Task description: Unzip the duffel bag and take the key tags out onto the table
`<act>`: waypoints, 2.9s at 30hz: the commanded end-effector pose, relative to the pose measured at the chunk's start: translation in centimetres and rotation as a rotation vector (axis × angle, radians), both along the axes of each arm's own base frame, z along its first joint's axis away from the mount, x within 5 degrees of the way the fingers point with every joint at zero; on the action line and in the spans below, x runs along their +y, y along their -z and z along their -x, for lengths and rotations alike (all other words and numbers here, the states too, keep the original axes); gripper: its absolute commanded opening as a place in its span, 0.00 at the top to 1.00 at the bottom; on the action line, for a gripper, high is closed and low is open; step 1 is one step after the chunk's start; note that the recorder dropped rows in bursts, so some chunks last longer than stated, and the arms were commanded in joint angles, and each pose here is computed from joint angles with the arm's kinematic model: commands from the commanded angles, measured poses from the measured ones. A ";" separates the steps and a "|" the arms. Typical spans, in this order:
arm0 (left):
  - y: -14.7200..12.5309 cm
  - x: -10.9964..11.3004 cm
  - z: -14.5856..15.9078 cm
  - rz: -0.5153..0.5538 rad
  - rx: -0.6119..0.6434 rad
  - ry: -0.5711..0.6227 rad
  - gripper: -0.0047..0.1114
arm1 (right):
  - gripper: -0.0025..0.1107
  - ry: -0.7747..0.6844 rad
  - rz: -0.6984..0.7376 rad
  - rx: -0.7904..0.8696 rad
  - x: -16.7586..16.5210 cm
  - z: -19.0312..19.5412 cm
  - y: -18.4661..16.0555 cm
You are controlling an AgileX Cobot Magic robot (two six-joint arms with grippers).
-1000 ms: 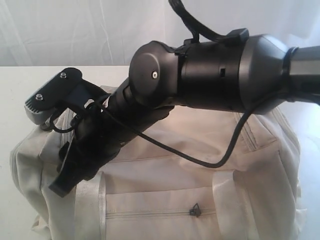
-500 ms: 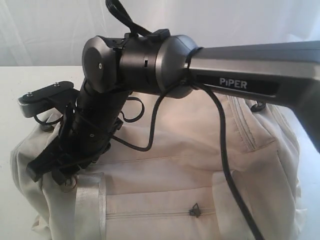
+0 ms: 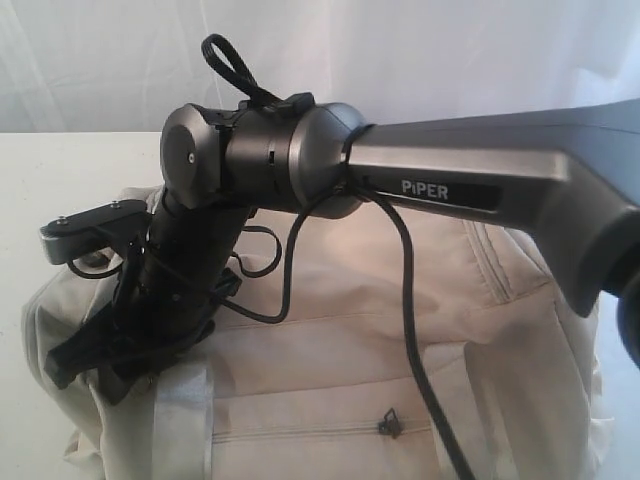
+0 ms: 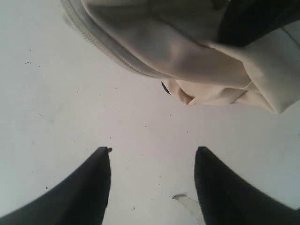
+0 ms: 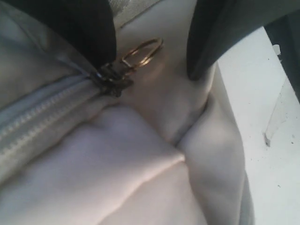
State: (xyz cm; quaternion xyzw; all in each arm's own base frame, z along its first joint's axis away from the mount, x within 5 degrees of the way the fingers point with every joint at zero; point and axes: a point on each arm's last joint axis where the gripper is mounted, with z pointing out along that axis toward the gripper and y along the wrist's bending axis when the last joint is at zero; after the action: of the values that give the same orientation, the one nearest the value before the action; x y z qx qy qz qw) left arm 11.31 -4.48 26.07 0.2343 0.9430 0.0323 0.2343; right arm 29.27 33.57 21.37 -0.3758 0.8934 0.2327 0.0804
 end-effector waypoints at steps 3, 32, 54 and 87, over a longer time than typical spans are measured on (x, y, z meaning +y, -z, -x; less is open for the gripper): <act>0.1 0.2 0.2 -0.006 0.001 -0.002 0.47 | 0.66 0.001 -0.022 0.008 0.3 0.2 -0.4; 0.1 0.2 0.2 -0.005 0.000 -0.002 0.47 | 0.89 -0.042 0.030 -0.052 -0.3 0.0 -1.6; 0.1 0.2 0.2 -0.005 0.000 -0.002 0.47 | 0.65 -0.028 0.037 -0.016 0.3 -0.4 0.6; 0.1 0.1 0.1 -0.001 -0.007 0.000 0.47 | 0.98 -0.079 0.090 -0.200 -1.4 -0.5 -4.9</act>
State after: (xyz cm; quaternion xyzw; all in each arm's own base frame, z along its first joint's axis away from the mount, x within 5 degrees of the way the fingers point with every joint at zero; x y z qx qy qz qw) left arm 11.36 -4.52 26.09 0.2345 0.9421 0.0311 0.2377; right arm 29.46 32.37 25.38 -0.4268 0.8804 0.1741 0.1115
